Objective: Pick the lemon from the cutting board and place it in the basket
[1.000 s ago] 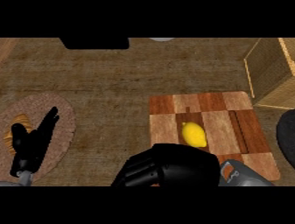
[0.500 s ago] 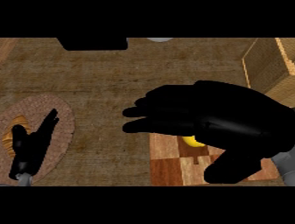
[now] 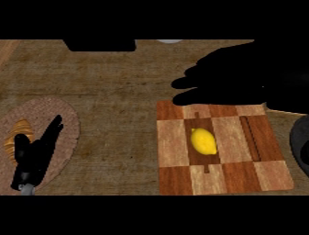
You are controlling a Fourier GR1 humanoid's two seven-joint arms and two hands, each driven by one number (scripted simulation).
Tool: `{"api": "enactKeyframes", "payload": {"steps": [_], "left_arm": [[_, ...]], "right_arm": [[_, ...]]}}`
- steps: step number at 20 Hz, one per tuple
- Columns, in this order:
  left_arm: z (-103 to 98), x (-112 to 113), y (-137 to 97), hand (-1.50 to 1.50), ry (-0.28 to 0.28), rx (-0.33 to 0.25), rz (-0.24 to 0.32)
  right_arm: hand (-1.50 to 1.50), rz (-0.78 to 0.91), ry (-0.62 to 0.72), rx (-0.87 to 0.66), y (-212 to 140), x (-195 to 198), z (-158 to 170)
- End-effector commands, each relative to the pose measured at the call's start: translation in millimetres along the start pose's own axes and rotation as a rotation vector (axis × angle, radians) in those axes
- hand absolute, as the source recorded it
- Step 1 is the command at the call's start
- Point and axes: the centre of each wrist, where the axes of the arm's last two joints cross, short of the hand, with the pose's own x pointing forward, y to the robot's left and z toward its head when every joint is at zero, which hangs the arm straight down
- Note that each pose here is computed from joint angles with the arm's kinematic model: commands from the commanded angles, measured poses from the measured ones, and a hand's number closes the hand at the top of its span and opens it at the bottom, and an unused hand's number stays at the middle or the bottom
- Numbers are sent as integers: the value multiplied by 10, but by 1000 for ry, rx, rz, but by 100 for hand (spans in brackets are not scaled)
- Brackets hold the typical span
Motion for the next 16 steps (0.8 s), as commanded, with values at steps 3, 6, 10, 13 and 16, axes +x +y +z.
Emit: {"api": "enactKeyframes", "payload": {"steps": [3, 6, 10, 13, 16], "left_arm": [[208, -340, -98, 0, 175, -25, 9], [129, -316, -52, 0, 188, -30, 22], [181, -412, -89, 0, 181, -37, 13], [134, -252, -43, 0, 169, -35, 30], [140, -230, 52, 0, 197, -15, 20]], "right_arm": [[-150, 69, 57, 149, -209, 19, 172], [-150, 62, 56, 141, -318, -37, 117], [-150, 44, 18, 158, -54, -77, 44], [-150, 1, 11, 145, -57, -195, 7], [-150, -16, -4, 118, 317, -187, -209]]}}
